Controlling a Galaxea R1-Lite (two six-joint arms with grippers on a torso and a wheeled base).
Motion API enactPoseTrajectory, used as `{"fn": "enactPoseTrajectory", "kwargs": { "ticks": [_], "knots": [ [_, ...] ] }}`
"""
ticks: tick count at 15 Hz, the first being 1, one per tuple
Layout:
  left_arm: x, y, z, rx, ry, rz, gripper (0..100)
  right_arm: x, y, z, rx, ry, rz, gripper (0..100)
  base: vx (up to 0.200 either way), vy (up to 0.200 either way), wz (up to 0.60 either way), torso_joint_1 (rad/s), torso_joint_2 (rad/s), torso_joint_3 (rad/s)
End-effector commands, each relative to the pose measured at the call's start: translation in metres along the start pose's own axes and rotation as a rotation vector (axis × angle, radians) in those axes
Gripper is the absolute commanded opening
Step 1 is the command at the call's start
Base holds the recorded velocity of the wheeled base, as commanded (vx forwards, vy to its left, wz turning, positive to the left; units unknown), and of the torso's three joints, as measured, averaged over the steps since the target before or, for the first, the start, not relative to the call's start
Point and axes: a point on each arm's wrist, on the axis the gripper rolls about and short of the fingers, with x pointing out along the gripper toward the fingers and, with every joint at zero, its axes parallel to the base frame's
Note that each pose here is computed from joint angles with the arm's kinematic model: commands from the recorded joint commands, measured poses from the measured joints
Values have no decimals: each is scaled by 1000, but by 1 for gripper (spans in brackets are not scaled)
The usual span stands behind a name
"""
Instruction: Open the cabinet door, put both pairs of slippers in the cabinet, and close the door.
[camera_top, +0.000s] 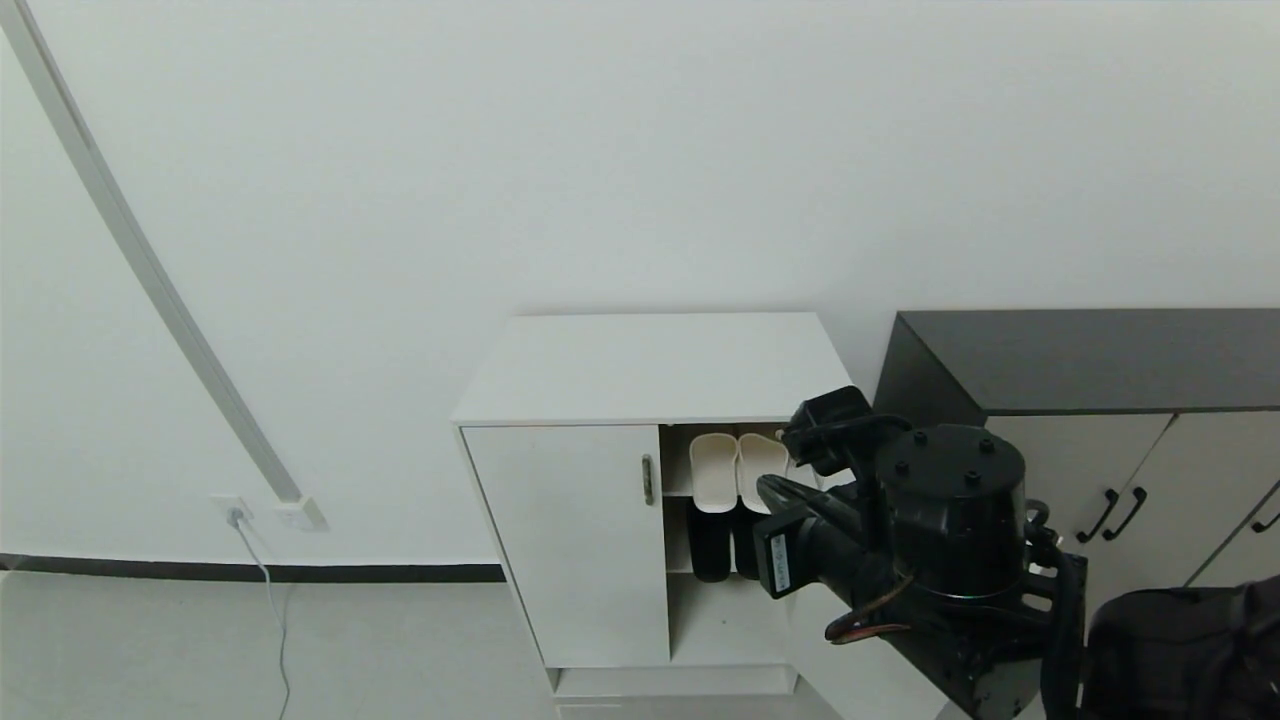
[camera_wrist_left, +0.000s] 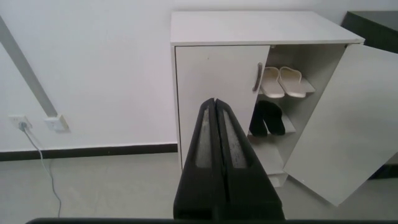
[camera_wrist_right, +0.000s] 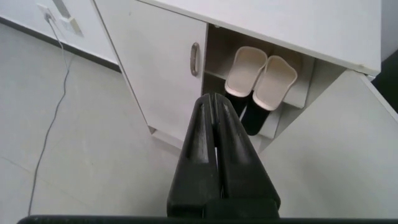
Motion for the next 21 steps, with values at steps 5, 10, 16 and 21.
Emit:
{"fn": "enactPoseTrajectory", "kwargs": {
  "ticks": [5,10,16,21],
  "knots": [
    [0,0,0,0,0,0,0,2,-1,-2,-2,7,-8,0,0,0,-360,0,-1,2],
    [0,0,0,0,0,0,0,6,-6,-3,-2,12,-25,0,0,0,-600,6,0,-2],
    [0,0,0,0,0,0,0,12,-8,-5,-14,-8,-34,0,0,0,0,0,0,0],
    [0,0,0,1,0,0,0,12,-11,-3,-12,-23,-43,0,0,0,0,0,0,0]
  ]
}}
